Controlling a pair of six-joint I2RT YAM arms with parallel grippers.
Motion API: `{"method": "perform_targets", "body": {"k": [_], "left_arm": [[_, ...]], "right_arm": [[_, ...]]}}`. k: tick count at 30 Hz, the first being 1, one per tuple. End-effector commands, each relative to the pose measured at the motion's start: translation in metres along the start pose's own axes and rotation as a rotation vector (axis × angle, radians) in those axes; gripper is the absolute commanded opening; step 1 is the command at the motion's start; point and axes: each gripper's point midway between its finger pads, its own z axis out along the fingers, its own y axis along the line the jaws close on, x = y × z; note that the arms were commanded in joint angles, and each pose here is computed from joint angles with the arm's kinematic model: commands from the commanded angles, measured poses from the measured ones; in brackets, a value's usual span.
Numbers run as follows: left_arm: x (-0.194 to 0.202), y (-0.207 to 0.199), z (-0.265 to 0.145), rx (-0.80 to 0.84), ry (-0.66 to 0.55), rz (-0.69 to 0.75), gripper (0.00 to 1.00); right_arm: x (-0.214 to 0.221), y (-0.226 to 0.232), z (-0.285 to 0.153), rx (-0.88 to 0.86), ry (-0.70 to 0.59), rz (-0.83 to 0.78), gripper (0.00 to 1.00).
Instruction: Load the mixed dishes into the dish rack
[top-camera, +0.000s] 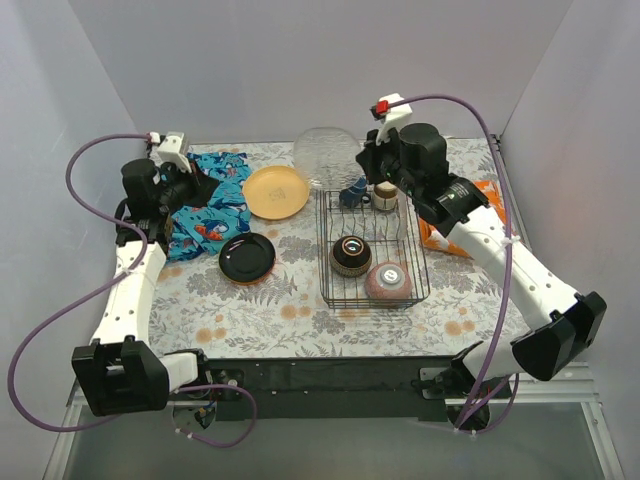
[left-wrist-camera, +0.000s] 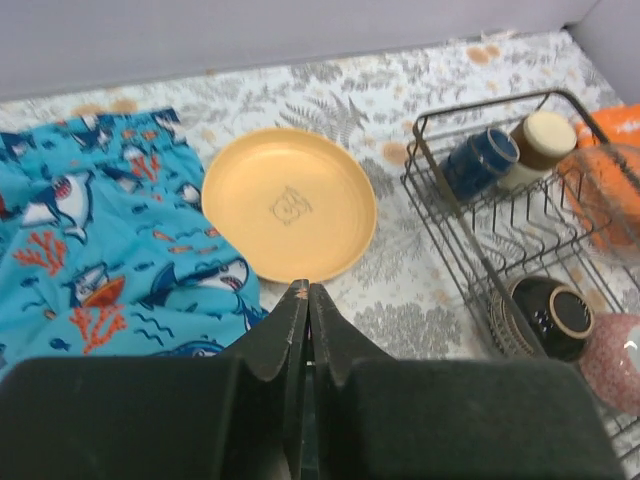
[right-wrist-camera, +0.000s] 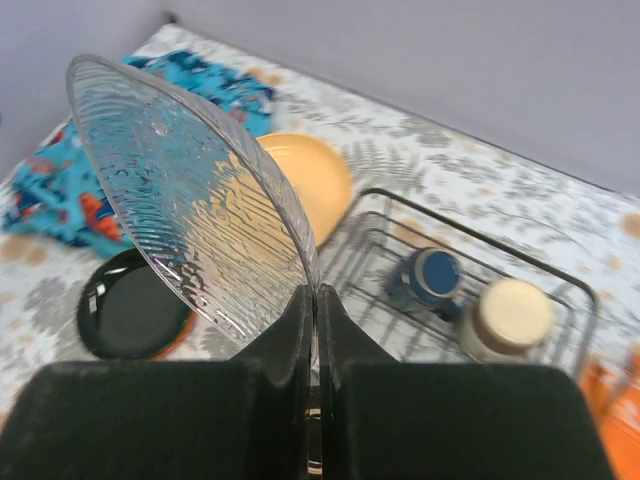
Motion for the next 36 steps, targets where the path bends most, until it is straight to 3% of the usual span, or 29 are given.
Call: {"method": "perform_targets", "body": {"k": [1, 4, 10, 17, 20, 25, 30, 36], "left_arm": [[0.042, -0.023, 0.012, 0.067, 0.066, -0.089, 0.00], [0.070, -0.062, 0.026, 0.156, 0.129, -0.054, 0.00], [0.141, -0.124, 0.049, 0.318, 0.340, -0.110, 0.00], [0.175, -0.158, 0.065, 0.392, 0.444, -0.149, 0.00], [0.181, -0.173, 0.068, 0.434, 0.463, -0.165, 0.00], [0.195, -0.197, 0.070, 0.495, 0.469, -0.144, 0.00], [0.202, -0.216, 0.067, 0.563, 0.496, -0.137, 0.00], [0.208, -0.235, 0.059, 0.643, 0.525, -0.135, 0.00]], "right_arm": [[0.036, -0.080, -0.033, 0.471, 0.173, -0.051, 0.01], [0.052, -0.102, -0.053, 0.619, 0.274, -0.074, 0.01], [0.064, -0.105, -0.070, 0.618, 0.346, -0.159, 0.01], [0.079, -0.126, -0.068, 0.734, 0.495, -0.283, 0.01], [0.078, -0.119, -0.062, 0.689, 0.505, -0.273, 0.01], [0.075, -0.134, -0.069, 0.896, 0.480, -0.236, 0.01], [0.071, -0.129, -0.061, 0.911, 0.462, -0.187, 0.01], [0.073, -0.127, -0.058, 0.922, 0.499, -0.308, 0.01]]}}
